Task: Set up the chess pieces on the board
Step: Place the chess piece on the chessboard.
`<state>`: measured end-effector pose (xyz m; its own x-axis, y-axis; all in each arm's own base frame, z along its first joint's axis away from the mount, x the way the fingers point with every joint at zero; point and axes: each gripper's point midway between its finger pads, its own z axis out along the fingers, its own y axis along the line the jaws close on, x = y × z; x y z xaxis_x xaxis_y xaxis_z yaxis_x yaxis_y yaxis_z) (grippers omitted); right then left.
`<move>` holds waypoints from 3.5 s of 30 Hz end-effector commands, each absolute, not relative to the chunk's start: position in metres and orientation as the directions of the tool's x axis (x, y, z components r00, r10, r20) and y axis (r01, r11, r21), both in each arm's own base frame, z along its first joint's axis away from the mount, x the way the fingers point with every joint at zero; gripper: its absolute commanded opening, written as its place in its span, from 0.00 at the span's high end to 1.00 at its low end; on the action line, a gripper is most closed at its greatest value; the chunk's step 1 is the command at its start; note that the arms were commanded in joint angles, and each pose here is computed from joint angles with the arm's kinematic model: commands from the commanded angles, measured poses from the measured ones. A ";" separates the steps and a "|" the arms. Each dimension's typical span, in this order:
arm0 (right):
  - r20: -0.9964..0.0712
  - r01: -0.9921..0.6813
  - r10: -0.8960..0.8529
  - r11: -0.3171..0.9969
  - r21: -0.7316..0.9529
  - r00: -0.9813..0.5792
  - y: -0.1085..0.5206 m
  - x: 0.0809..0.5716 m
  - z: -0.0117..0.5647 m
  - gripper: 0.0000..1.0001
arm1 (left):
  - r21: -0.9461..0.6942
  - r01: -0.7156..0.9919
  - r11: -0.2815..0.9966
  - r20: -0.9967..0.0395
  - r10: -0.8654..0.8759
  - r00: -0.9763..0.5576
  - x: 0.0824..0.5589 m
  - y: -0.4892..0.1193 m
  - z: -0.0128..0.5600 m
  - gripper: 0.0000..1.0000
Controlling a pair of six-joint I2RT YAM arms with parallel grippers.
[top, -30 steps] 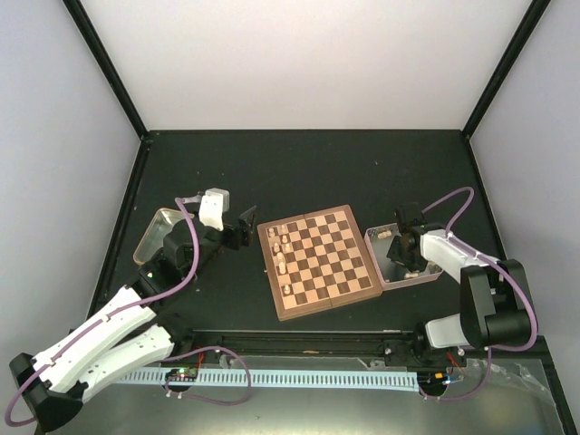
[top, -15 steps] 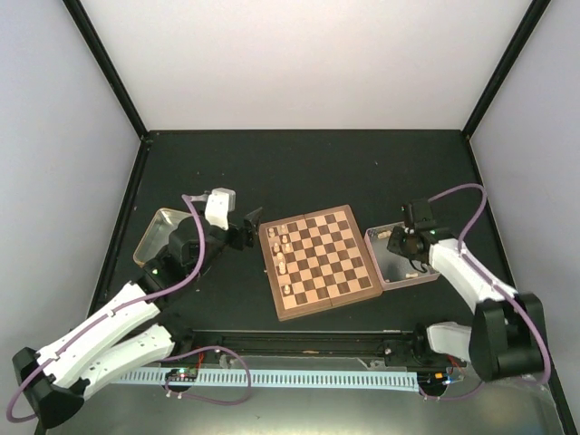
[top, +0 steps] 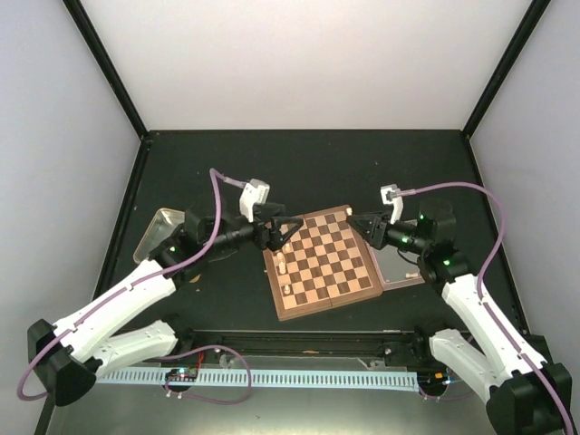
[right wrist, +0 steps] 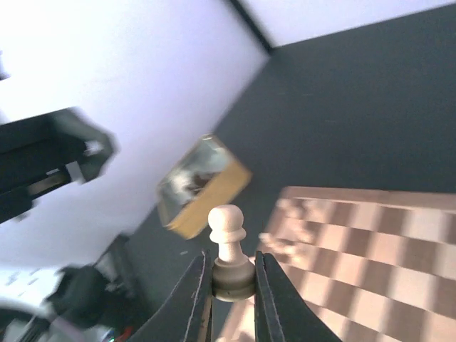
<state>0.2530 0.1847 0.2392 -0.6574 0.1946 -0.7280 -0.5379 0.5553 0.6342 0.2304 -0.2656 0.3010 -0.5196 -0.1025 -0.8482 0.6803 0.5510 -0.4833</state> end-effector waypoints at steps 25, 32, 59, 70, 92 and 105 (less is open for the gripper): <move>-0.837 -0.846 -0.125 0.060 0.530 -0.533 0.258 0.162 0.287 0.89 | -0.737 0.675 0.033 -0.646 0.257 -0.718 0.165 -0.338 0.315 0.76; -0.834 -0.844 -0.130 0.065 0.533 -0.537 0.259 0.162 0.286 0.89 | -0.739 0.674 0.029 -0.638 0.295 -0.712 0.162 -0.339 0.308 0.78; -0.726 -0.303 0.145 0.841 0.448 -0.672 0.168 0.261 0.197 0.29 | -0.257 0.542 0.800 -0.678 0.250 -0.691 0.267 -0.279 0.185 0.98; -0.699 -0.182 0.141 0.912 0.367 -0.701 0.148 0.270 0.166 0.30 | 0.016 0.491 0.871 -0.575 0.410 -0.708 0.265 -0.294 0.112 0.98; -0.665 -0.151 0.135 0.923 0.354 -0.735 0.148 0.274 0.149 0.31 | 0.111 0.522 0.845 -0.448 0.512 -0.733 0.259 -0.284 0.061 0.96; -0.653 -0.141 0.141 0.922 0.360 -0.744 0.149 0.275 0.145 0.31 | 0.115 0.540 0.833 -0.415 0.535 -0.736 0.254 -0.282 0.062 0.87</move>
<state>0.2718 0.1509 0.1450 -0.7508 0.1230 -0.6490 -0.1595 0.9197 0.3587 0.2536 -0.2778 0.0560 -0.7478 0.5132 -0.4212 0.5224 0.8464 0.1038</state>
